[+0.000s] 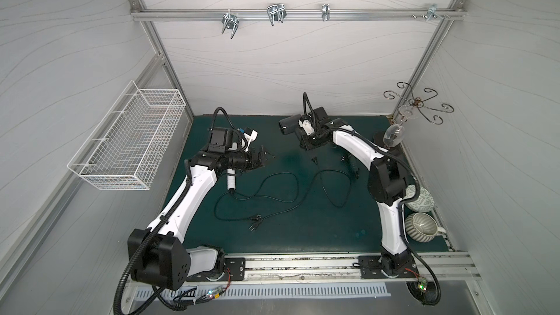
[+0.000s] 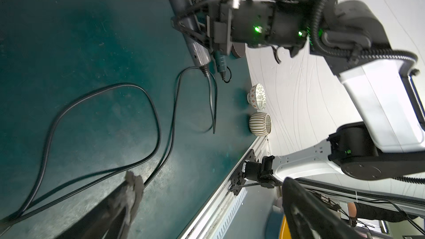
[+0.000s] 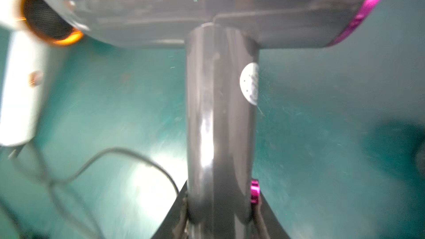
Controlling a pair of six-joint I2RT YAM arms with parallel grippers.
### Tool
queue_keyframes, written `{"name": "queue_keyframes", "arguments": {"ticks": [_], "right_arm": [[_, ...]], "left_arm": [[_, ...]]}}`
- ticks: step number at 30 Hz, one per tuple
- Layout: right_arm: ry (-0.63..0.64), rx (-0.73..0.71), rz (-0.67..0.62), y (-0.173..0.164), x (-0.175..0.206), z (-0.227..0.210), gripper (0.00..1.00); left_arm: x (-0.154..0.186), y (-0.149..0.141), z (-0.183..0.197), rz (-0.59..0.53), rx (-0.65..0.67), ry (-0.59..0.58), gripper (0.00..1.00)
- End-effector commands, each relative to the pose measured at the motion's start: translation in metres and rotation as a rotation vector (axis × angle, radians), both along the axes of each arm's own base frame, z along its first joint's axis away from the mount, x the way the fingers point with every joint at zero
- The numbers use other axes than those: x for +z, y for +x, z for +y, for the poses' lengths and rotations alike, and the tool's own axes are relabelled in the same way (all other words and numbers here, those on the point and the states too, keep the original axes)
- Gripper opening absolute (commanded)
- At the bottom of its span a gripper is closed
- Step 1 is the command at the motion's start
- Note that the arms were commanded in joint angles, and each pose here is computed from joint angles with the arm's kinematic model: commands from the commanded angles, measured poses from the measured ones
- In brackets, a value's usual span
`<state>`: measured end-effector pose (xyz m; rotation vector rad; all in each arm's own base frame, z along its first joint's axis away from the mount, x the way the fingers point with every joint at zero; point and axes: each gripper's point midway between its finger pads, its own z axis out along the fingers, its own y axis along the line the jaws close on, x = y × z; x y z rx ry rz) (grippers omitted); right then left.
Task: Wrap the cord around the hair dryer
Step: Pick up the hair dryer from the center of the board.
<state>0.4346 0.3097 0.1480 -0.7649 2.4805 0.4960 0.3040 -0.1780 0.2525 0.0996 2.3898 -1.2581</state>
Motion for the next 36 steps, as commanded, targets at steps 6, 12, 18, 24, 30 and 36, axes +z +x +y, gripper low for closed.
{"name": "queue_keyframes", "arguments": {"ticks": [6, 12, 18, 24, 30, 36], "right_arm": [[0.027, 0.389, -0.192, -0.076, 0.05, -0.013, 0.0], [0.014, 0.547, -0.254, -0.129, 0.057, -0.035, 0.0], [0.046, 0.72, -0.3, -0.176, 0.069, -0.041, 0.0], [0.03, 0.845, -0.308, -0.2, 0.073, -0.037, 0.0], [0.023, 0.916, -0.314, -0.21, 0.077, -0.025, 0.0], [0.024, 0.959, -0.333, -0.215, 0.083, -0.014, 0.0]], "left_arm": [[0.029, 0.009, 0.005, -0.093, -0.019, -0.02, 0.98], [0.026, 0.004, -0.002, -0.074, -0.075, -0.073, 0.98], [0.023, -0.012, -0.022, -0.057, -0.196, -0.151, 0.97], [0.028, -0.037, -0.045, -0.065, -0.337, -0.164, 0.97], [0.028, -0.042, -0.05, -0.065, -0.371, -0.157, 0.94], [0.021, -0.047, -0.055, -0.046, -0.393, -0.135, 0.93]]}}
